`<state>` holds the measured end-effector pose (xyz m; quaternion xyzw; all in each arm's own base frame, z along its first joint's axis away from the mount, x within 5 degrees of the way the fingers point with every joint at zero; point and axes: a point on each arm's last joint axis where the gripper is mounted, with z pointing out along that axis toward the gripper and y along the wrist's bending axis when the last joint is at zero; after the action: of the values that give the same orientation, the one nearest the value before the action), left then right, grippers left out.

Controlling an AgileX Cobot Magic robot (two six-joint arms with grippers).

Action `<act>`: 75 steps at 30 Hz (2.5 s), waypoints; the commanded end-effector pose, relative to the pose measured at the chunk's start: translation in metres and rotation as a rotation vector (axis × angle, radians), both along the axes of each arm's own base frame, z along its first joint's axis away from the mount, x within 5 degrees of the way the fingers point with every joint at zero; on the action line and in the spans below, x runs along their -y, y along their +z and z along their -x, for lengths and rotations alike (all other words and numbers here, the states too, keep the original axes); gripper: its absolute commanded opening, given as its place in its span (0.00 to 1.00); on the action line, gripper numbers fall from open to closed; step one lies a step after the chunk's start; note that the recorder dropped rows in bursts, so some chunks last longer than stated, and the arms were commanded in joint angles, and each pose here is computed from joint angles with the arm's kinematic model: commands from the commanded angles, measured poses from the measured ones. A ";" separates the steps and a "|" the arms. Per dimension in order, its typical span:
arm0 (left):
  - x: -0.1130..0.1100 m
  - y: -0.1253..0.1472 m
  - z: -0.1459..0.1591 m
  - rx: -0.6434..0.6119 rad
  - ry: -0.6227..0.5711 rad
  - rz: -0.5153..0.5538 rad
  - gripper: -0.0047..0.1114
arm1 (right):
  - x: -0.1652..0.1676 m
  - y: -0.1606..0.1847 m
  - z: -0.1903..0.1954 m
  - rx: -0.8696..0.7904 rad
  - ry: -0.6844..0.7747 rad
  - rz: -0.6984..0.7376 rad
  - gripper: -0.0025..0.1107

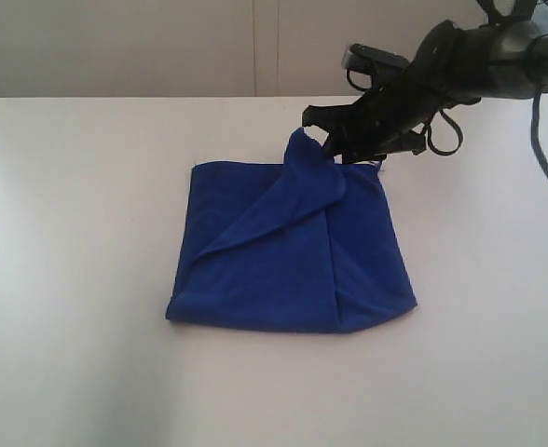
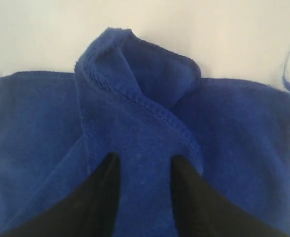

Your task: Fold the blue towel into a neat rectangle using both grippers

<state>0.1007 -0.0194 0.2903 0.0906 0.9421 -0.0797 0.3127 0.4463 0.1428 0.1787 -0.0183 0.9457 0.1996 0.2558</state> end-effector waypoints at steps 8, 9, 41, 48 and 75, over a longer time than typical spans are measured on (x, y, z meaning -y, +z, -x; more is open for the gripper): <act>0.000 0.000 0.002 -0.003 0.001 0.007 0.04 | -0.025 -0.034 0.004 -0.024 0.085 0.035 0.44; 0.000 0.000 0.002 -0.003 0.001 0.007 0.04 | -0.026 -0.036 0.004 -0.028 0.089 0.036 0.44; 0.000 0.000 0.002 -0.003 0.001 0.007 0.04 | -0.026 -0.037 0.010 -0.070 0.126 0.078 0.39; 0.000 0.000 0.002 -0.003 0.001 0.007 0.04 | -0.026 -0.053 0.009 -0.106 0.125 0.084 0.28; 0.000 0.000 0.002 -0.003 0.001 0.007 0.04 | -0.023 0.035 0.042 -0.142 0.253 0.064 0.02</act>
<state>0.1007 -0.0194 0.2903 0.0906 0.9421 -0.0797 0.3127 0.4142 0.1668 0.1999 -0.1134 0.9567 0.1983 0.1802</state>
